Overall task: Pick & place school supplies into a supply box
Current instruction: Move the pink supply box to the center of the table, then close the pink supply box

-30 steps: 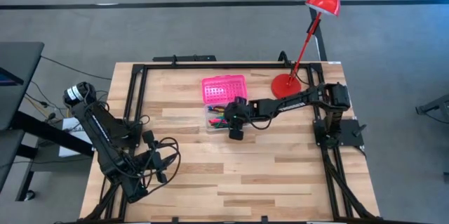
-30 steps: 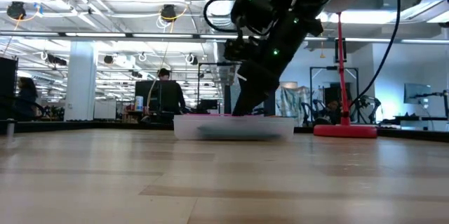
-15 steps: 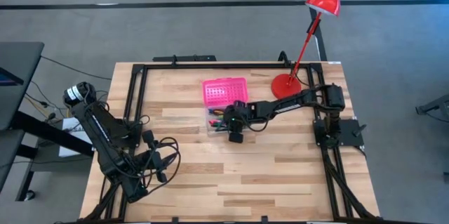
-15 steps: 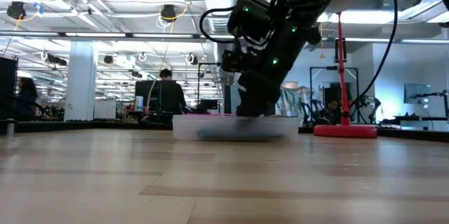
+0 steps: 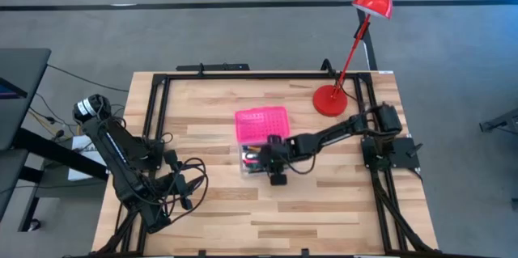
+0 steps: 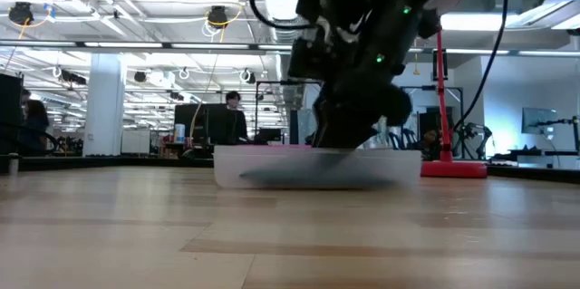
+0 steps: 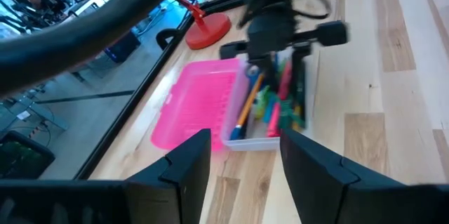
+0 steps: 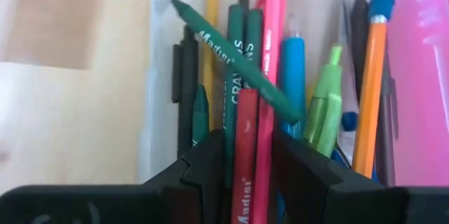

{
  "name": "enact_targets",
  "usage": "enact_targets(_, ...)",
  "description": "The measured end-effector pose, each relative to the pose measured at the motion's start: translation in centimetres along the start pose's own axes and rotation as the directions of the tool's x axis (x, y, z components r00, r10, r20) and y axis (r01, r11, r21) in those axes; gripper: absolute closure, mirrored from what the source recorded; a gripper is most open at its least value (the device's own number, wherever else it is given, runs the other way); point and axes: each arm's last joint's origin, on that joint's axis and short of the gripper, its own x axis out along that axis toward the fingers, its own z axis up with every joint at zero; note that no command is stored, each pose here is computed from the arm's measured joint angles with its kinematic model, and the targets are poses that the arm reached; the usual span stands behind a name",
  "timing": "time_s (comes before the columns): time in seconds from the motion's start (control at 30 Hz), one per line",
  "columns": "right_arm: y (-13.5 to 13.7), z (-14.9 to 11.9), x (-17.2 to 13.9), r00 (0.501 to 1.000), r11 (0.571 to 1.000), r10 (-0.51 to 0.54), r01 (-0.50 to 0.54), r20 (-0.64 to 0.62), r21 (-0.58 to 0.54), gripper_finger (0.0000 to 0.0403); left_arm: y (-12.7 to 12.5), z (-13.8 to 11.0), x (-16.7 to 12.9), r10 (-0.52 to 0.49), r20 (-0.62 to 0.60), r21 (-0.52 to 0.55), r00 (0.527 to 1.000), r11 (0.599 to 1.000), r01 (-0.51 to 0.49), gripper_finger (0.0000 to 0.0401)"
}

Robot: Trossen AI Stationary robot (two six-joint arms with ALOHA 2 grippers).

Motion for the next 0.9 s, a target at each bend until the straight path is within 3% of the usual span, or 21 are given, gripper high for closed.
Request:
enact_targets(0.17, 3.1, 0.4, -0.5, 0.999, 0.997, 0.037, -0.036, 0.009, -0.068, 0.0286, 0.3, 0.2, 0.8, 0.03, -0.016, -0.019, 0.999, 0.999, -0.03, 0.0234)
enact_targets(0.37, 6.7, 1.0, -1.3, 0.996, 0.987, 0.074, -0.067, 0.043, -0.147, 0.0286, 0.8, 0.4, 3.5, 0.103, -0.116, -0.018, 0.988, 0.994, -0.106, 0.0234)
enact_targets(0.7, 8.3, 0.5, -1.8, 0.987, 0.977, -0.155, 0.159, 0.045, -0.143, 0.0286, 1.3, -0.7, 10.1, 0.32, -0.269, 0.117, 0.908, 0.947, -0.299, 0.0234)
enact_targets(0.9, 9.7, 0.6, -2.1, 0.971, 0.967, -0.217, 0.228, 0.099, -0.112, 0.0286, 3.0, -0.4, 14.1, 0.415, -0.298, 0.202, 0.86, 0.907, -0.369, 0.0234)
